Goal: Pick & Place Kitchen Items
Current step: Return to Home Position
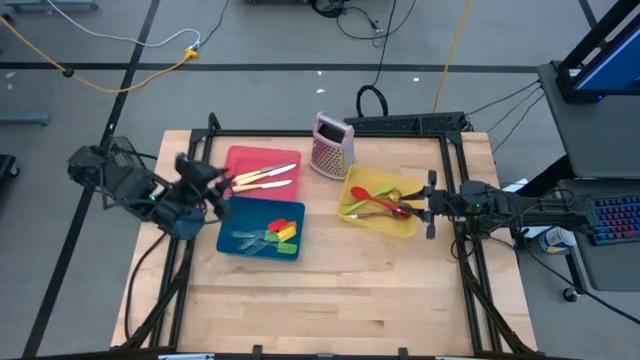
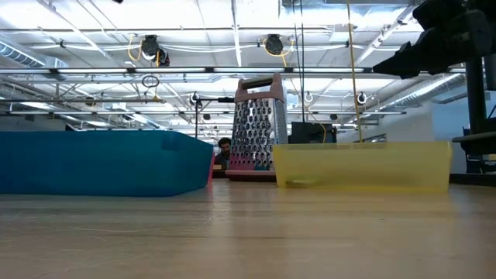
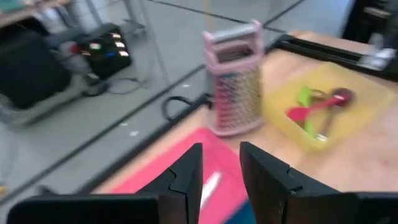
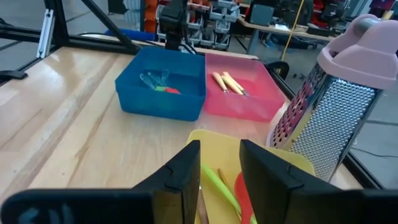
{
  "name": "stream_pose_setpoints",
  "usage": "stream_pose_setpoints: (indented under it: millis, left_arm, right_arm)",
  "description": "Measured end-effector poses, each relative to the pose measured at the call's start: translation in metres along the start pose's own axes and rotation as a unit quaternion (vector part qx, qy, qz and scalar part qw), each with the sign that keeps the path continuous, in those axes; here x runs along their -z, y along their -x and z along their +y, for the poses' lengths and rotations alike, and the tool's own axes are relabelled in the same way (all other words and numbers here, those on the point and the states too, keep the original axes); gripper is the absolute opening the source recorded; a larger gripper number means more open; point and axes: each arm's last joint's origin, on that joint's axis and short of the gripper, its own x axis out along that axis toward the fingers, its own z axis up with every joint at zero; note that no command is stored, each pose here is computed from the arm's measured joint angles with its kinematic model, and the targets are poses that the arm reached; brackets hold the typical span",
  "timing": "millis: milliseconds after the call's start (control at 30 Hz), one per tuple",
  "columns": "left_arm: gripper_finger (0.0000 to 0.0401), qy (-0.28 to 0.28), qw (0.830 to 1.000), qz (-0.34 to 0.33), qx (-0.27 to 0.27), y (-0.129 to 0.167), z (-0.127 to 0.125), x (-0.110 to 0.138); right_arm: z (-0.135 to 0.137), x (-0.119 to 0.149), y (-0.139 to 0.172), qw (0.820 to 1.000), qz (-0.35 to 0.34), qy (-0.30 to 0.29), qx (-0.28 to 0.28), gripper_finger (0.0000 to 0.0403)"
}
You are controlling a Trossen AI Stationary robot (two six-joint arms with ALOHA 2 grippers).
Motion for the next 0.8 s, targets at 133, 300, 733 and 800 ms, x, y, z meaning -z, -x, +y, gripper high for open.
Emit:
stream_pose_setpoints:
  millis: [133,300,733,800]
  left_arm:
    - [0.0111,0.019,0.998,-0.032,0.06,-0.013,-0.009,0.036]
    - [0.0111,0.024,0.979,-0.099,0.179,-0.033,-0.026,0.059]
    - [0.0111,-0.034,0.937,-0.194,0.289,-0.078,-0.011,0.084]
    - [0.0111,-0.021,0.944,-0.176,0.277,-0.081,0.0,0.084]
  right_arm:
    - [0.0,0.0,0.0,1.0,0.0,0.0,0.0,0.0105]
    - [0.0,0.0,0.0,1.0,0.001,0.0,0.0,0.0105]
    - [0.0,0.0,0.0,1.0,0.001,0.0,0.0,0.0107]
    - [0.0,0.0,0.0,1.0,0.001,0.0,0.0,0.0107]
